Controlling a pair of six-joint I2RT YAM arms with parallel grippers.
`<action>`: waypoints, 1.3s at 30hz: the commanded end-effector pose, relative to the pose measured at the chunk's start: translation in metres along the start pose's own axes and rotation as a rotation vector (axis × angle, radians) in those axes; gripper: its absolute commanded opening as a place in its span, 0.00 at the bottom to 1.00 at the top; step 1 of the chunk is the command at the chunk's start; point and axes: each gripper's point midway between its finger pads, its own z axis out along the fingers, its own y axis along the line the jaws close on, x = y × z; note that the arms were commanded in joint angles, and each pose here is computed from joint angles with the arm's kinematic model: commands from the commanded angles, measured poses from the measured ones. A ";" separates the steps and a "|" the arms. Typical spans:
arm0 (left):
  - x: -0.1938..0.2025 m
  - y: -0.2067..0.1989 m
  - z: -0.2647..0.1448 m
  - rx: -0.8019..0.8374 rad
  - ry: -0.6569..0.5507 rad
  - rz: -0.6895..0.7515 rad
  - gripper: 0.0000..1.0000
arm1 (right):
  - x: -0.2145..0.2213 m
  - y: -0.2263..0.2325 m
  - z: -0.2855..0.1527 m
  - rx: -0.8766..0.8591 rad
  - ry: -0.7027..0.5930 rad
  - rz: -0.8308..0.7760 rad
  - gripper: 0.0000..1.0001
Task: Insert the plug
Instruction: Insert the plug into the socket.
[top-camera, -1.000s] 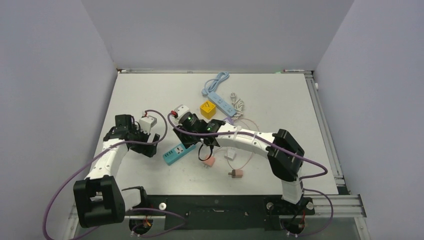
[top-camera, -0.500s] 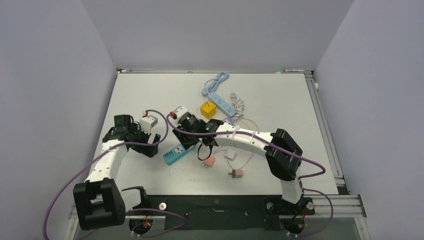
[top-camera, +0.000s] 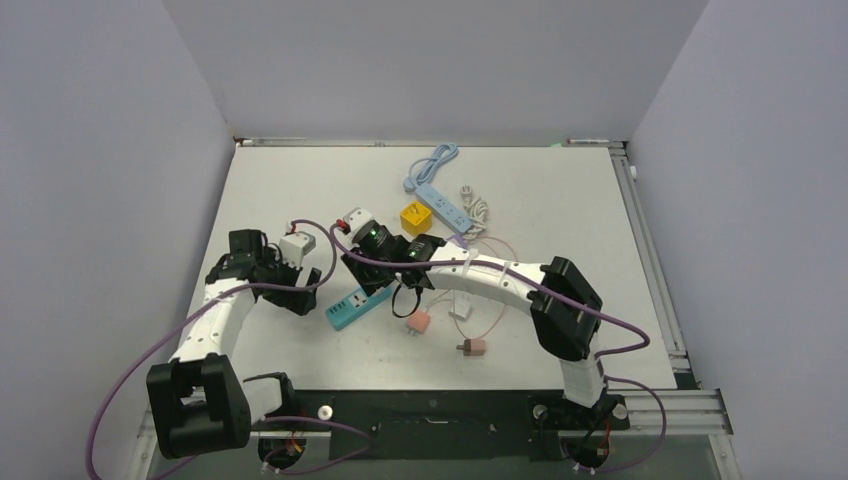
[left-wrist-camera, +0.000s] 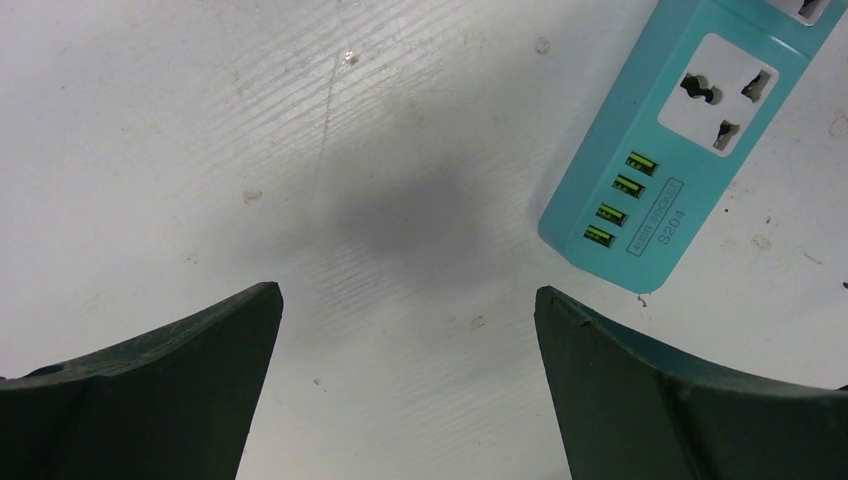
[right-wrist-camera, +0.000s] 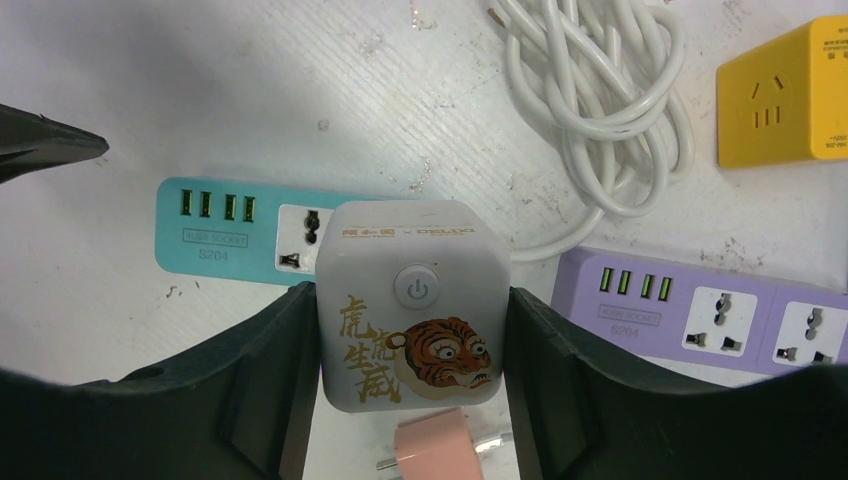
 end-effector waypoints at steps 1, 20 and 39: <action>-0.016 0.005 -0.006 -0.005 -0.039 0.021 0.96 | -0.012 0.000 0.001 0.014 -0.028 0.004 0.05; -0.017 0.005 -0.007 -0.005 -0.039 0.007 0.96 | 0.001 -0.004 0.004 0.030 0.006 0.000 0.05; -0.019 0.003 -0.007 -0.003 -0.060 0.011 0.96 | -0.005 -0.012 -0.010 0.104 -0.017 0.016 0.05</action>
